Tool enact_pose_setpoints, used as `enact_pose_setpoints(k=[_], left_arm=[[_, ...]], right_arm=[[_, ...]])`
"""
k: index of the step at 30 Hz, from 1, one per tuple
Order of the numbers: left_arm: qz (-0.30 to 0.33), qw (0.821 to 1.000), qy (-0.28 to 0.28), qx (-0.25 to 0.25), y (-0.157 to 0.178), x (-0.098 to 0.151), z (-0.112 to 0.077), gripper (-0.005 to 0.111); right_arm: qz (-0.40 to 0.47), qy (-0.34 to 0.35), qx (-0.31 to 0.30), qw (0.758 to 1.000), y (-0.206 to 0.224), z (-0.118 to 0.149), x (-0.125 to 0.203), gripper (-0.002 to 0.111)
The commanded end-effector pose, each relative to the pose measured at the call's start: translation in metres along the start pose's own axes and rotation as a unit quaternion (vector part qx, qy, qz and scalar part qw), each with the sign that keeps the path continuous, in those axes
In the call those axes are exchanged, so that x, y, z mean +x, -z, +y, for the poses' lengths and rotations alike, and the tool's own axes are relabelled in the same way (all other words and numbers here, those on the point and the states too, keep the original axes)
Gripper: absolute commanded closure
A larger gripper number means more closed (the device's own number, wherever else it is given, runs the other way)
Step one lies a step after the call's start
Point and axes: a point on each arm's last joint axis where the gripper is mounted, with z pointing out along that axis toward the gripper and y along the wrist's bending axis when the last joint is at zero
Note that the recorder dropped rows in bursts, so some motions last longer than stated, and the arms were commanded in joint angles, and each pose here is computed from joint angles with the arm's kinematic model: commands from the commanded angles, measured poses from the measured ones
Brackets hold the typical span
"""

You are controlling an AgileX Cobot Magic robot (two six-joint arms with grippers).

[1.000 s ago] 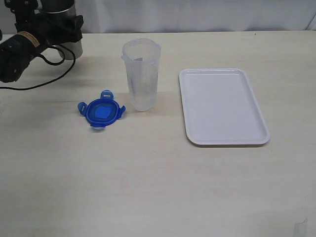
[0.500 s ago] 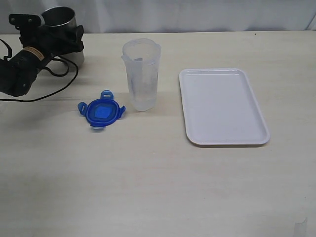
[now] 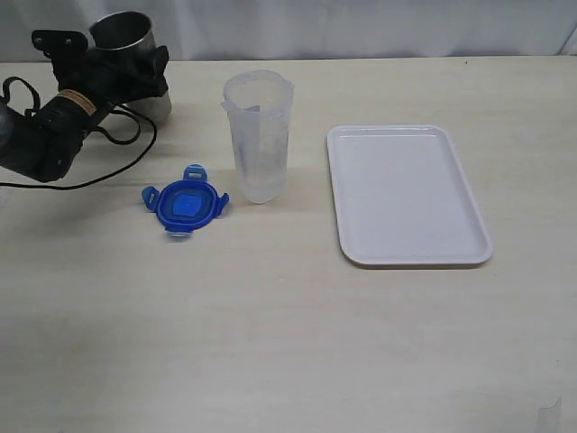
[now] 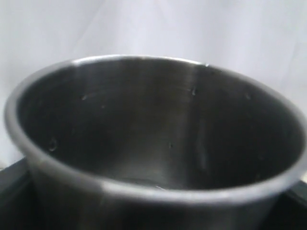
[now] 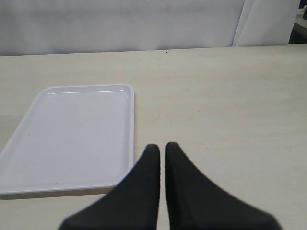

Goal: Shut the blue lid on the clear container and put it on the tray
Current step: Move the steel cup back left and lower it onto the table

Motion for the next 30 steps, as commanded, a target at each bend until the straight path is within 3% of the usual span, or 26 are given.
enact_pose_setpoints(k=[1,7,13,30], left_arm=[[-0.032,0.999,0.004,0.008,-0.0053,-0.0057,-0.0022,0.107],[-0.013,1.000,0.002,0.002,-0.0058,-0.0021,-0.0027,0.107],[0.001,0.999,-0.036,-0.002,-0.0063,0.0002,-0.0019,0.107],[0.000,0.999,-0.032,-0.003,-0.0063,0.0000,-0.0017,0.107]], right_arm=[[-0.007,-0.001,0.003,1.000,0.0001,-0.0003,-0.0005,0.104],[-0.007,-0.001,0.003,1.000,0.0001,-0.0003,-0.0005,0.104],[-0.007,-0.001,0.003,1.000,0.0001,-0.0003,-0.0005,0.104],[-0.007,-0.001,0.003,1.000,0.0001,-0.0003,-0.0005,0.104]])
